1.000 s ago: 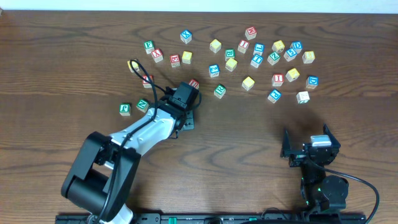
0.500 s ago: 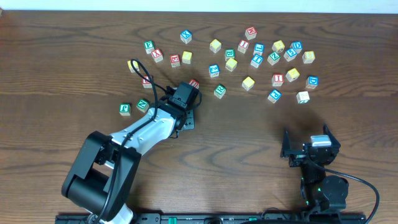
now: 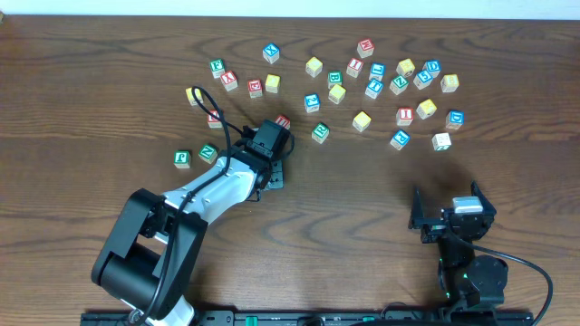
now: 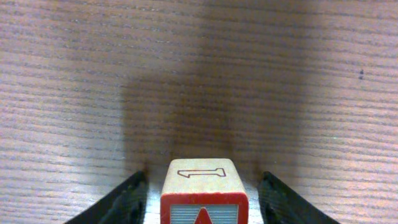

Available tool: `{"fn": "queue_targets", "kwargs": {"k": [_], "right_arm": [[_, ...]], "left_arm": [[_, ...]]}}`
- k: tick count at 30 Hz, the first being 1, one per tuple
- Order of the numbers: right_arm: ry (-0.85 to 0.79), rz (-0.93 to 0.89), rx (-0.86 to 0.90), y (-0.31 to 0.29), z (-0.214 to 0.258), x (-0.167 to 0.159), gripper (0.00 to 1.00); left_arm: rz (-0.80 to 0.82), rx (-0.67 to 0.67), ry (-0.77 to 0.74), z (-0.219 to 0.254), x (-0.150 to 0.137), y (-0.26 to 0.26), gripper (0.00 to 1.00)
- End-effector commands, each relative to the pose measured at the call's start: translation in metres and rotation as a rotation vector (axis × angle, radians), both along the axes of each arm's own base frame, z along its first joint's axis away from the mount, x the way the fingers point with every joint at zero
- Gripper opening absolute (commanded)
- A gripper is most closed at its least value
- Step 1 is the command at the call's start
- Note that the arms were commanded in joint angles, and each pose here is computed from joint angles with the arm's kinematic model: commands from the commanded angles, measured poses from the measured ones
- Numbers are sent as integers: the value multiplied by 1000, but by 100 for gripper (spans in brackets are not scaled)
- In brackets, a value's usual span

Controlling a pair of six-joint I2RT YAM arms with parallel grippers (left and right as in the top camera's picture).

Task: Spell out AI2
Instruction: 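Lower the A block onto the table and open the left gripper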

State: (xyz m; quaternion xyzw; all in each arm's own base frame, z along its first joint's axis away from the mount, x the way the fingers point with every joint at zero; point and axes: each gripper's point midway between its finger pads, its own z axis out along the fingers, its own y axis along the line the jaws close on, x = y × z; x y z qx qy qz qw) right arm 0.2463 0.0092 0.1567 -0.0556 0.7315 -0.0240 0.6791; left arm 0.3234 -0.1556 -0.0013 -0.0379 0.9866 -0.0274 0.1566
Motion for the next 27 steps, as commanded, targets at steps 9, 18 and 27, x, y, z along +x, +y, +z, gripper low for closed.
{"fn": "queue_targets", "kwargs": {"k": [9,18,27], "right_arm": [[1,-9,14,-2,0,0,99],[1,-9,14,-2,0,0,99],[1,-9,14,-2,0,0,99]], "left_arm": [[-100,-29,-136,57,9,-5,68],[-201,-32,-253,106,8,-4,89],[-263,-1,-258,111,6,-2,96]]}}
